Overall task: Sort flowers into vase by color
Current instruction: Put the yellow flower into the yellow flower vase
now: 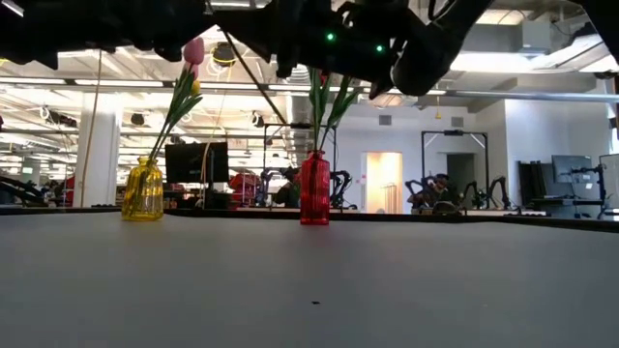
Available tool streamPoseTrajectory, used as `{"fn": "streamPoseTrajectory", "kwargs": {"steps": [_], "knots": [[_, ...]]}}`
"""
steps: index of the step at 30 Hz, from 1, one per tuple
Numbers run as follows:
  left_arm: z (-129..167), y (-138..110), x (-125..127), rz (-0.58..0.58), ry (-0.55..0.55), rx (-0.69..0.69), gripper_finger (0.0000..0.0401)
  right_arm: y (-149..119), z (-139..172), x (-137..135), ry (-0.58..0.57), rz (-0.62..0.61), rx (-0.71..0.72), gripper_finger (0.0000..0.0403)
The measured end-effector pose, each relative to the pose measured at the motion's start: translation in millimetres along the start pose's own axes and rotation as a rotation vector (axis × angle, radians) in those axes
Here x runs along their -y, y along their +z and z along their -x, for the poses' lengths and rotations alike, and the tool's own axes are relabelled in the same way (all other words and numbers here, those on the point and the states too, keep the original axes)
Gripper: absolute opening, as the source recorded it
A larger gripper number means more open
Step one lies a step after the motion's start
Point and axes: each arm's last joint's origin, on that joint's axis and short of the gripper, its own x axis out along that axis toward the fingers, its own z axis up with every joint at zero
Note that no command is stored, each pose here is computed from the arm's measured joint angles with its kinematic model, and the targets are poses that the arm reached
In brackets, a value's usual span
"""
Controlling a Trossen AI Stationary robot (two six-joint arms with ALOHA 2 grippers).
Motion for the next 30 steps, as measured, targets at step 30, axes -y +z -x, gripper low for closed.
{"fn": "streamPoseTrajectory", "kwargs": {"steps": [30], "knots": [[0.2, 9.3, -1.5, 0.020, 0.004, 0.094, 0.0061, 2.7, -3.6, 4.1, -0.015, -0.014, -0.010, 0.0032]]}}
